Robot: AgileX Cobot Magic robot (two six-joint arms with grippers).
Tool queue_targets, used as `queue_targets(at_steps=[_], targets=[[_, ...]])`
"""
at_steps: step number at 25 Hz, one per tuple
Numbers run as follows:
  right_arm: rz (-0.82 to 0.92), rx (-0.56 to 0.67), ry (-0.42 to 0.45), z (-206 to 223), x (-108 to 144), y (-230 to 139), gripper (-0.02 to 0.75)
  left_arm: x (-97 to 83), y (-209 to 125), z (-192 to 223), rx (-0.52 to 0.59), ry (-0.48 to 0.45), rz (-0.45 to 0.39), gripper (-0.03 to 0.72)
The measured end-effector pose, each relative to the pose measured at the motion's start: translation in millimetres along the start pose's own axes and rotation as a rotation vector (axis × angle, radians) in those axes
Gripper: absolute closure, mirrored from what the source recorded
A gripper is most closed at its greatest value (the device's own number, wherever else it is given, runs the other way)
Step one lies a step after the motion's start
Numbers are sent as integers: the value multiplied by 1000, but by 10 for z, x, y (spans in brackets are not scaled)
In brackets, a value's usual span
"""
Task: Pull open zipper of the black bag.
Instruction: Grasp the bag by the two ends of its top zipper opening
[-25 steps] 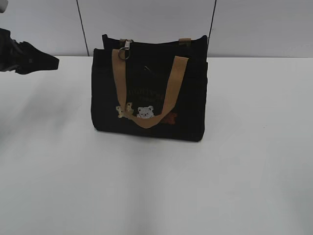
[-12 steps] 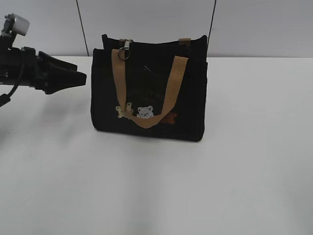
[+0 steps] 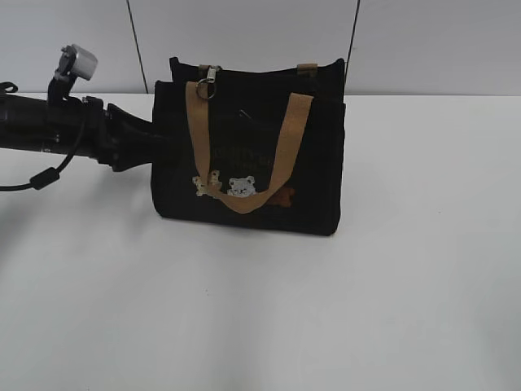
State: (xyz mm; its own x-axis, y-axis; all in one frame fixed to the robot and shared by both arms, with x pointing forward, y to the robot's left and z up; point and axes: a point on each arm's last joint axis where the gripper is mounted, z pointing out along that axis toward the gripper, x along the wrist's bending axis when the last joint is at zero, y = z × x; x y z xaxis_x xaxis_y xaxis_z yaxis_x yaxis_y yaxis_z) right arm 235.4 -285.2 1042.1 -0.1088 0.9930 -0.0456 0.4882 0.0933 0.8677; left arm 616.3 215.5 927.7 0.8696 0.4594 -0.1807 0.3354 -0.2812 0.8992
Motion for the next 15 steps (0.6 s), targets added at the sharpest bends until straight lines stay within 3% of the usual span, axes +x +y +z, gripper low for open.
queue_targets(at_steps=[3,6,9,12,15], targets=[[0,0,0,0,0,0,149,-11,-47,82,10,-20,-8,158],[0,0,0,0,0,0,149,-36,-48,112,10,-35,-7,237],[0,0,0,0,0,0,149,-55,-37,114,-1,-54,-11,388],[0,0,0,0,0,0,149,-64,-30,114,-7,-65,-12,584],[0,0,0,0,0,0,149,-72,-30,113,-7,-74,-10,658]])
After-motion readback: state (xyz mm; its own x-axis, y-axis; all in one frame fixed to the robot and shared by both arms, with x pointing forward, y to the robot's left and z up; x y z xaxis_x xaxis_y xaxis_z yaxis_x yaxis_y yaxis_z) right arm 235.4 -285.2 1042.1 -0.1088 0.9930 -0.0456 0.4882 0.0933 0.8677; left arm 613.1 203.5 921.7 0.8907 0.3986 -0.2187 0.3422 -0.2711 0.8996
